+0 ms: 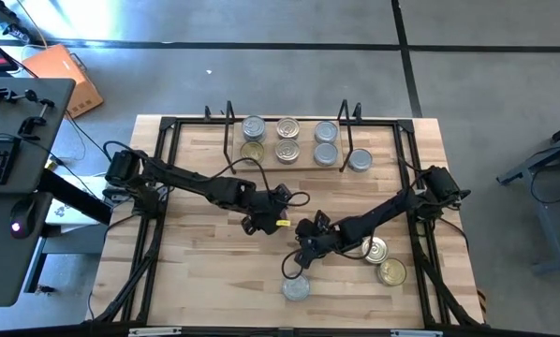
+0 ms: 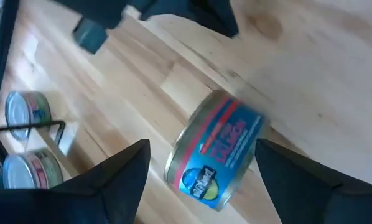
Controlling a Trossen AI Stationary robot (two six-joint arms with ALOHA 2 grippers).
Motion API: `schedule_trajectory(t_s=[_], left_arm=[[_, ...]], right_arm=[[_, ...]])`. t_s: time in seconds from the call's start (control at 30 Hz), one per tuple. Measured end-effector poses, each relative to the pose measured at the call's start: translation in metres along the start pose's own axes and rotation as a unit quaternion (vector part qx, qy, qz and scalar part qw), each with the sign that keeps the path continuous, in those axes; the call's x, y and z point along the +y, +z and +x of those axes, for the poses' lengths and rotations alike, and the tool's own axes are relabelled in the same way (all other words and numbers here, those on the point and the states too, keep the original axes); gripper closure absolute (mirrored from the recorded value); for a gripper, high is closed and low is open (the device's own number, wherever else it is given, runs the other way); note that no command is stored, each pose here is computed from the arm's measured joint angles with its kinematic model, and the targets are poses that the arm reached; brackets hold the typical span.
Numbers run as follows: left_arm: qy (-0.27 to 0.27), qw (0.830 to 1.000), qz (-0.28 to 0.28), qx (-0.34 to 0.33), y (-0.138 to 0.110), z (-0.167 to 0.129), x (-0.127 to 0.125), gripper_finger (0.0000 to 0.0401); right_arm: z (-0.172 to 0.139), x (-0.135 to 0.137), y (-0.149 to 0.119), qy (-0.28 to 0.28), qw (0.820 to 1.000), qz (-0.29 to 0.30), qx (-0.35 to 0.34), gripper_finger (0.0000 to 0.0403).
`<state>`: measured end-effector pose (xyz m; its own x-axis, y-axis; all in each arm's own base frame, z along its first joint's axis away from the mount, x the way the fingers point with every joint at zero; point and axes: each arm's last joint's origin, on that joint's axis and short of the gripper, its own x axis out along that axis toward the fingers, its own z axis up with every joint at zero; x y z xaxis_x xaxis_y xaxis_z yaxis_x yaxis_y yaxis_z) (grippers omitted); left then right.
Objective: Stack canned seafood by type on shelf
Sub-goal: Stack the left blue tuna can on top of the blue tuna can on the shelf
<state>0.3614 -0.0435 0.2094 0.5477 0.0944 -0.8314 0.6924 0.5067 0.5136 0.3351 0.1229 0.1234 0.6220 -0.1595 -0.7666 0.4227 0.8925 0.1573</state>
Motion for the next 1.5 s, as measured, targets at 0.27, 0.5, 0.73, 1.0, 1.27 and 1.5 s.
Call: schedule_trajectory(t_s=[0.27,0.5,0.73,1.0,1.27,1.5], left_arm=[[-0.002,0.996,0.088,0.019,-0.001,0.013,-0.003,0.0117],[-0.012,0.992,0.123,0.042,-0.004,0.038,-0.007,0.0117],[-0.015,0.992,0.109,0.067,-0.004,0.040,-0.012,0.0127],[0.023,0.996,0.059,0.068,0.001,0.011,-0.006,0.0193],[0.011,0.999,-0.022,0.045,-0.006,-0.010,0.000,0.0314],[-0.004,0.998,-0.056,0.037,-0.010,-0.009,0.001,0.0362]], right_arm=[[0.000,0.000,0.000,0.001,1.000,0.001,-0.002,0.0403],[0.000,0.002,0.001,0.006,1.000,0.004,-0.008,0.0403],[0.000,0.002,0.001,0.007,1.000,0.003,-0.009,0.0403],[0.000,0.001,0.001,-0.002,1.000,0.003,-0.018,0.0403],[0.000,0.001,0.001,-0.003,1.000,0.000,-0.018,0.0403],[0.000,0.000,0.002,-0.022,0.999,-0.002,-0.034,0.0403]])
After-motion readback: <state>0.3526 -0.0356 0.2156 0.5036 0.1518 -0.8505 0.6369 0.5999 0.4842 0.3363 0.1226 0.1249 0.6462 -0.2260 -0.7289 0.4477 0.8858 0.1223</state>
